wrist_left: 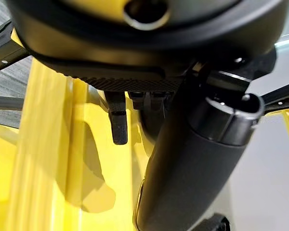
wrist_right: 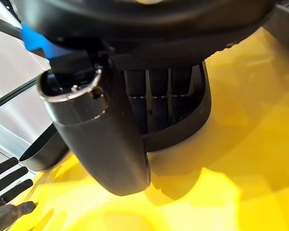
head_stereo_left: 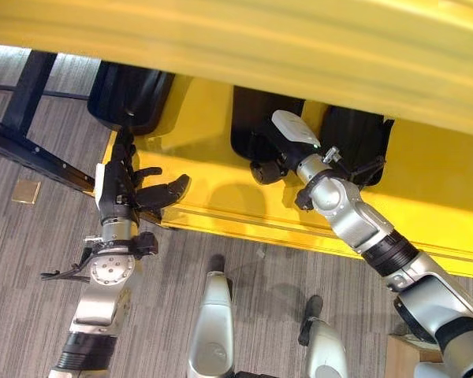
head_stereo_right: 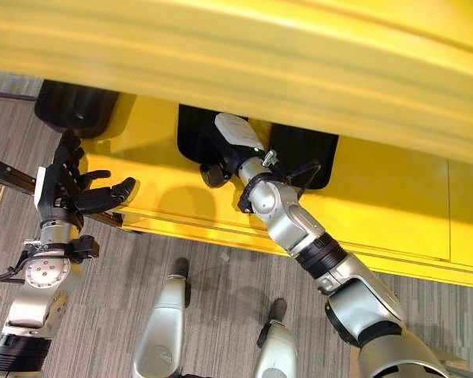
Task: Move parts from the plastic box to the shelf.
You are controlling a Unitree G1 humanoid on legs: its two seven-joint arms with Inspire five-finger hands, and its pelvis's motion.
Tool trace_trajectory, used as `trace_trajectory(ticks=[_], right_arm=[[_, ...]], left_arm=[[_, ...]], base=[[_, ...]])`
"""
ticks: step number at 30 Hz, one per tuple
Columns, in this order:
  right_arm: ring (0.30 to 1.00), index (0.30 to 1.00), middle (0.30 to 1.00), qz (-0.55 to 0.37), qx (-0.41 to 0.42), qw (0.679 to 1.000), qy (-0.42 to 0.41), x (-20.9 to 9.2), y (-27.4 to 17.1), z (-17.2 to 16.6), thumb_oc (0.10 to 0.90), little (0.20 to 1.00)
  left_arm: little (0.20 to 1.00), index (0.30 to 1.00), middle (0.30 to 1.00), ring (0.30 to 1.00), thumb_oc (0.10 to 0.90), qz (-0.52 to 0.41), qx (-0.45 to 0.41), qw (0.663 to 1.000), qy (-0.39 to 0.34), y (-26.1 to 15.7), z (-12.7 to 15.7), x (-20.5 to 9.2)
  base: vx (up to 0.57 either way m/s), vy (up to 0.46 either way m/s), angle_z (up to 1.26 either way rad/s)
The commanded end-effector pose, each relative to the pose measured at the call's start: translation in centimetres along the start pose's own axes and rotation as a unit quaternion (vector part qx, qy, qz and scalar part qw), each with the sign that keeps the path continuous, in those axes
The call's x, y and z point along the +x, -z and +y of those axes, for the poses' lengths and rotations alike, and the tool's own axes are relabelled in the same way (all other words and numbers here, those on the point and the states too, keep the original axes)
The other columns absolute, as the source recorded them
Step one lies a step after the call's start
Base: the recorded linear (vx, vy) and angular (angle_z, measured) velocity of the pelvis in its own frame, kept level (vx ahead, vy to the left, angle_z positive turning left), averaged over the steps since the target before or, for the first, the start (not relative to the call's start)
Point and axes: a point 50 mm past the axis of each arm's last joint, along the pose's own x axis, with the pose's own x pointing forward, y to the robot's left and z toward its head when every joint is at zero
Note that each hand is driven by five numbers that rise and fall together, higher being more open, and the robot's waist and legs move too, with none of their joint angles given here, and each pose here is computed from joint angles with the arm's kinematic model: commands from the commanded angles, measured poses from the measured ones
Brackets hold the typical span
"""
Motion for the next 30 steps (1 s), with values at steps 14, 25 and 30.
trace_trajectory(ticks=[14,25,30], right_arm=[[0.3,0.3,0.3,-0.056,-0.039,0.998,0.005,1.1,-2.9,-1.3,0.4,0.3],[0.3,0.3,0.3,-0.082,-0.043,0.996,-0.01,1.3,-5.0,-0.2,0.4,0.3],[0.3,0.3,0.3,-0.087,-0.042,0.995,-0.02,1.3,-5.5,0.1,0.4,0.3]], left_arm=[[1.0,1.0,1.0,1.0,0.9,0.03,-0.019,0.998,0.049,1.2,-1.7,-1.5],[1.0,1.0,1.0,1.0,0.9,0.033,-0.032,0.998,0.048,1.4,-2.3,-1.6],[1.0,1.0,1.0,1.0,0.9,0.031,-0.035,0.998,0.048,1.4,-2.6,-1.6]], base=[[0.0,0.023,0.0],[-0.01,0.025,0.0],[0.0,0.0,0.0]])
